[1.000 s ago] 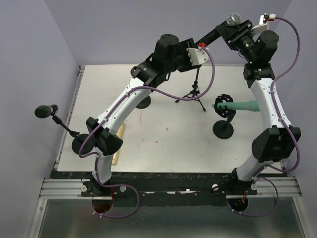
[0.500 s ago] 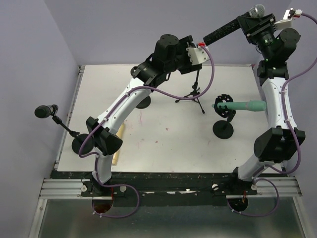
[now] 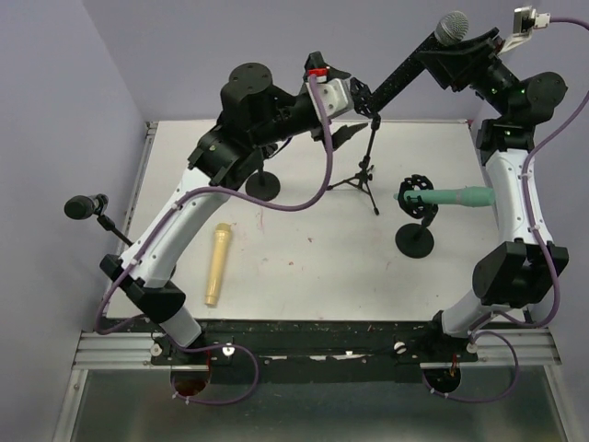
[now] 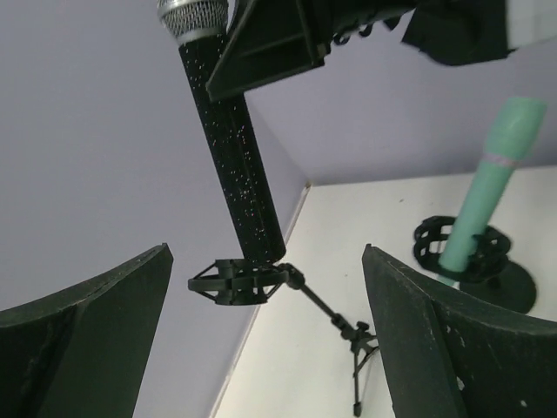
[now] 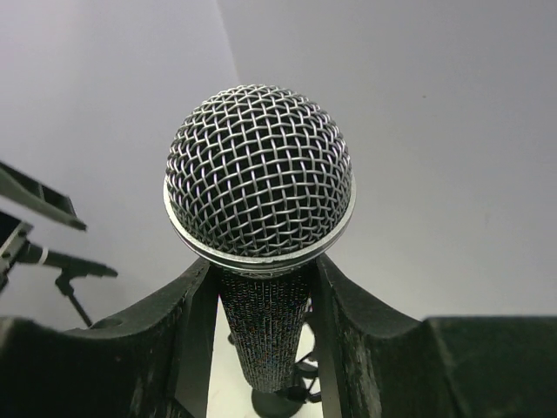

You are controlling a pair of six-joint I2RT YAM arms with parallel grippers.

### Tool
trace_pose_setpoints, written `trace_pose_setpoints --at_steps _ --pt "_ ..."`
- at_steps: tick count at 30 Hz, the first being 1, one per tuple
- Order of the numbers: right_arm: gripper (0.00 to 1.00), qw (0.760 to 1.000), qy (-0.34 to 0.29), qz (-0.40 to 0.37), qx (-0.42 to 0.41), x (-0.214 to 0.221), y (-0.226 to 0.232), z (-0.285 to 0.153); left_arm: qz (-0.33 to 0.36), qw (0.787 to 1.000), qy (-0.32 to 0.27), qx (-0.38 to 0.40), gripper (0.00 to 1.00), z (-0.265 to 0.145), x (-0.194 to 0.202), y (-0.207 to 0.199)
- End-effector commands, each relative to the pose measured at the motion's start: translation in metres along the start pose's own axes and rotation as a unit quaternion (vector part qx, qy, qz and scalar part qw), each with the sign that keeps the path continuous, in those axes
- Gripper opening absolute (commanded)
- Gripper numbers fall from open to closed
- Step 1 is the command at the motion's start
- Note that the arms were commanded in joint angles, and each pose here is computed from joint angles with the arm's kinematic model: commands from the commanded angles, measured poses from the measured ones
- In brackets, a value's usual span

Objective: Remove the microphone from the stand

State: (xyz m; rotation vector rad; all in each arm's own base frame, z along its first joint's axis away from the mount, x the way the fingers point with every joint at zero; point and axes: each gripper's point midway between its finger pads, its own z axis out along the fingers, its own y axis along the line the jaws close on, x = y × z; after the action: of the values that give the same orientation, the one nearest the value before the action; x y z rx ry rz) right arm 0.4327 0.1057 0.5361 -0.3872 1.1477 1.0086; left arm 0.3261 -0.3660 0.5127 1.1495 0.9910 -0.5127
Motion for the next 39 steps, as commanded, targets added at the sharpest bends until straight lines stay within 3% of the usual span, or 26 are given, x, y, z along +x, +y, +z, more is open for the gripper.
trace_pose_setpoints --at_steps 1,8,13,20,22,24,28,39 --pt "0.01 0.989 0.041 -0.078 -0.115 0.0 0.063 -0.007 -0.085 0.992 -0.022 0.09 0.96 -0.02 -0.017 -0.045" --pt "0.01 0.977 0.086 -0.048 -0.191 0.045 0.119 0.007 -0.173 0.982 0.012 0.071 0.9 -0.018 0.002 -0.05" --pt "0.01 0.969 0.095 -0.017 -0.229 0.058 0.151 0.024 -0.197 0.978 0.026 0.064 0.88 -0.012 0.014 -0.052" --pt "0.01 0.965 0.101 0.001 -0.24 0.067 0.162 0.037 -0.201 0.977 0.043 0.053 0.69 -0.019 0.025 -0.055" --pt "0.01 0.965 0.103 0.005 -0.24 0.07 0.161 0.037 -0.206 0.977 0.055 0.015 0.71 -0.02 0.034 -0.046" --pt "0.01 0.966 0.102 0.009 -0.238 0.071 0.163 0.037 -0.21 0.975 0.071 -0.032 0.81 -0.023 0.043 -0.032" --pt "0.01 0.967 0.101 0.019 -0.233 0.075 0.162 0.037 -0.238 0.966 0.072 -0.065 0.84 -0.029 0.049 -0.018" --pt "0.01 0.971 0.103 0.054 -0.208 0.082 0.154 0.042 -0.296 0.955 -0.006 0.023 0.8 -0.014 0.022 -0.038"
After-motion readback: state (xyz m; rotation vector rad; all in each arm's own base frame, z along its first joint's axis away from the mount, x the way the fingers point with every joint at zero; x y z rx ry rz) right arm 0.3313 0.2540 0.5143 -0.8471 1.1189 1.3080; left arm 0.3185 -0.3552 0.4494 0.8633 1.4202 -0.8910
